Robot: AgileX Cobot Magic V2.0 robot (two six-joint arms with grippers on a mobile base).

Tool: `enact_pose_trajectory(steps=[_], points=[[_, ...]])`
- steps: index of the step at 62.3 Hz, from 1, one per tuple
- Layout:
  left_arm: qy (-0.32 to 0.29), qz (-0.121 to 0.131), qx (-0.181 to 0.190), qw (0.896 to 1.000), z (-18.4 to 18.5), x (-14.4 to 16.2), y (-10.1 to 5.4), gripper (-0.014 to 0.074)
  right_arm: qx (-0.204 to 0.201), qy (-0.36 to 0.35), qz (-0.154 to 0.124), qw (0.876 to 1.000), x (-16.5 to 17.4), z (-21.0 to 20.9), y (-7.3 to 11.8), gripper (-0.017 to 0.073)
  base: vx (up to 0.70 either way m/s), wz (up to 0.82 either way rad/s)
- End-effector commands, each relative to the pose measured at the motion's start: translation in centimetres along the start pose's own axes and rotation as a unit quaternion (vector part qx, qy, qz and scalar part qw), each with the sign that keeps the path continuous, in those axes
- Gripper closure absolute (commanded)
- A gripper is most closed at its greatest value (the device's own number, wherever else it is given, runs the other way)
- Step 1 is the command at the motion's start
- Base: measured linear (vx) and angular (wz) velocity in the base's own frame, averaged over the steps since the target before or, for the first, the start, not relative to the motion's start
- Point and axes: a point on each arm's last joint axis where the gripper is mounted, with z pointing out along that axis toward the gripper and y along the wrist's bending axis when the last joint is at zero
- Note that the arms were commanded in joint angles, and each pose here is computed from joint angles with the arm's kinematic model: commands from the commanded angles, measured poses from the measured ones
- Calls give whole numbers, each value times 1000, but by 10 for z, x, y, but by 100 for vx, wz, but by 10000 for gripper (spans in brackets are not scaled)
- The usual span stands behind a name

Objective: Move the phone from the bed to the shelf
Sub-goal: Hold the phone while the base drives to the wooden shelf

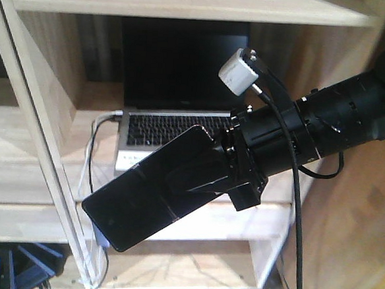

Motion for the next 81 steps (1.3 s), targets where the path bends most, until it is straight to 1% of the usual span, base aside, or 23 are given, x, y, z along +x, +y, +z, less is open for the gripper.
enact_pose_trajectory(steps=[1, 39, 81], points=[[-53, -7, -5, 999, -3, -14, 2, 592, -38, -33, -20, 999, -12, -12, 22, 561, 27, 14], [-53, -7, -5, 999, -3, -14, 2, 592, -38, -33, -20, 999, -12, -12, 22, 561, 20, 6], [-53, -7, -5, 999, -3, -14, 2, 592, -38, -33, -20, 999, -12, -12, 22, 561, 3, 0]])
